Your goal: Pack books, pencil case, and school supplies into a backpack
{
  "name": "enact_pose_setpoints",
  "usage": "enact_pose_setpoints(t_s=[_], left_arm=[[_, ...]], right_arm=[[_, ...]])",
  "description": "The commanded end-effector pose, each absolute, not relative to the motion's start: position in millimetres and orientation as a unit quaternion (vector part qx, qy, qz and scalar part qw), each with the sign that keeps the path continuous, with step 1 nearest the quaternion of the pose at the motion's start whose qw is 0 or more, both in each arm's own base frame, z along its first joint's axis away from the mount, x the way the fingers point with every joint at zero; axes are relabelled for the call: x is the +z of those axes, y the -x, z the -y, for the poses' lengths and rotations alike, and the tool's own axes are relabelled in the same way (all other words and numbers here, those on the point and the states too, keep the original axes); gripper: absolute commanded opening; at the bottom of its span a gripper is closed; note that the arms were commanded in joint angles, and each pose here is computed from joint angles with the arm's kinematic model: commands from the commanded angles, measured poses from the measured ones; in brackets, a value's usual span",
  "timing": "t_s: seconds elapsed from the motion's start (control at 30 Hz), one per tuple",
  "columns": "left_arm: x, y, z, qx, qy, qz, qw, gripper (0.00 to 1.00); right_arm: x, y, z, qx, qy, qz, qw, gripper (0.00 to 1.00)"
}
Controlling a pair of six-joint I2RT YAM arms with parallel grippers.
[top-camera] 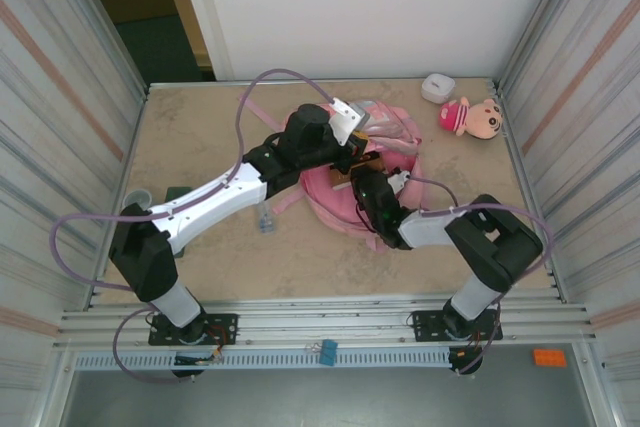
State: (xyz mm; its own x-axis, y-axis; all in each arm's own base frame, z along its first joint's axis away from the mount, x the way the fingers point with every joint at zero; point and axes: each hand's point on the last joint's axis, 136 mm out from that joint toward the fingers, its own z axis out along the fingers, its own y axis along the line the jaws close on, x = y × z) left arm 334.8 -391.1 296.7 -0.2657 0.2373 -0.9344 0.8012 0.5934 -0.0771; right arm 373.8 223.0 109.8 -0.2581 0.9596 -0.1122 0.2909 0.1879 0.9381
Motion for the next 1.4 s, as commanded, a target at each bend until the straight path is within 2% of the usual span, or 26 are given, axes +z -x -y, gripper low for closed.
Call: enact_pose_setpoints(t_s=[0.0, 0.07, 0.17, 0.3, 0.33, 0.7, 1.0, 1.07, 1.3, 1.33, 1.37], left_arm=[[365, -331, 380, -0.318, -0.324, -0.692, 0.562, 0.0], [360, -337, 375, -0.307, -0.31, -0.698, 0.568, 0.0], [353, -343, 368, -0.303, -0.293, -0.707, 0.568, 0.0], [340, -344, 364, -0.294, -0.29, -0.717, 0.562, 0.0], [338, -345, 363, -0.291, -0.289, -0.719, 0.56, 0.0], [316, -355, 355, -0.264, -0.284, -0.74, 0.55, 0.0], [285, -357, 343, -0.231, -0.292, -0.762, 0.53, 0.0], [275, -354, 342, -0.23, -0.298, -0.766, 0.52, 0.0], [223, -328, 347, -0.253, -0.336, -0.781, 0.462, 0.0], [214, -323, 349, -0.254, -0.341, -0.783, 0.453, 0.04], [205, -317, 351, -0.257, -0.347, -0.785, 0.444, 0.13]], right_arm=[[133, -393, -234, 0.483, -0.494, -0.61, 0.388, 0.16], [120, -391, -240, 0.483, -0.496, -0.618, 0.371, 0.26], [103, -384, -244, 0.482, -0.5, -0.632, 0.343, 0.5], [83, -367, -241, 0.472, -0.502, -0.656, 0.308, 0.69], [78, -361, -239, 0.464, -0.5, -0.666, 0.301, 0.71], [94, -305, -211, 0.338, -0.405, -0.803, 0.278, 0.77], [140, -261, -177, 0.295, -0.293, -0.868, 0.27, 0.74], [156, -255, -167, 0.27, -0.257, -0.883, 0.285, 0.74], [220, -247, -128, 0.227, -0.148, -0.873, 0.406, 0.7], [226, -247, -126, 0.225, -0.135, -0.87, 0.416, 0.71], [231, -248, -126, 0.224, -0.116, -0.868, 0.427, 0.72]])
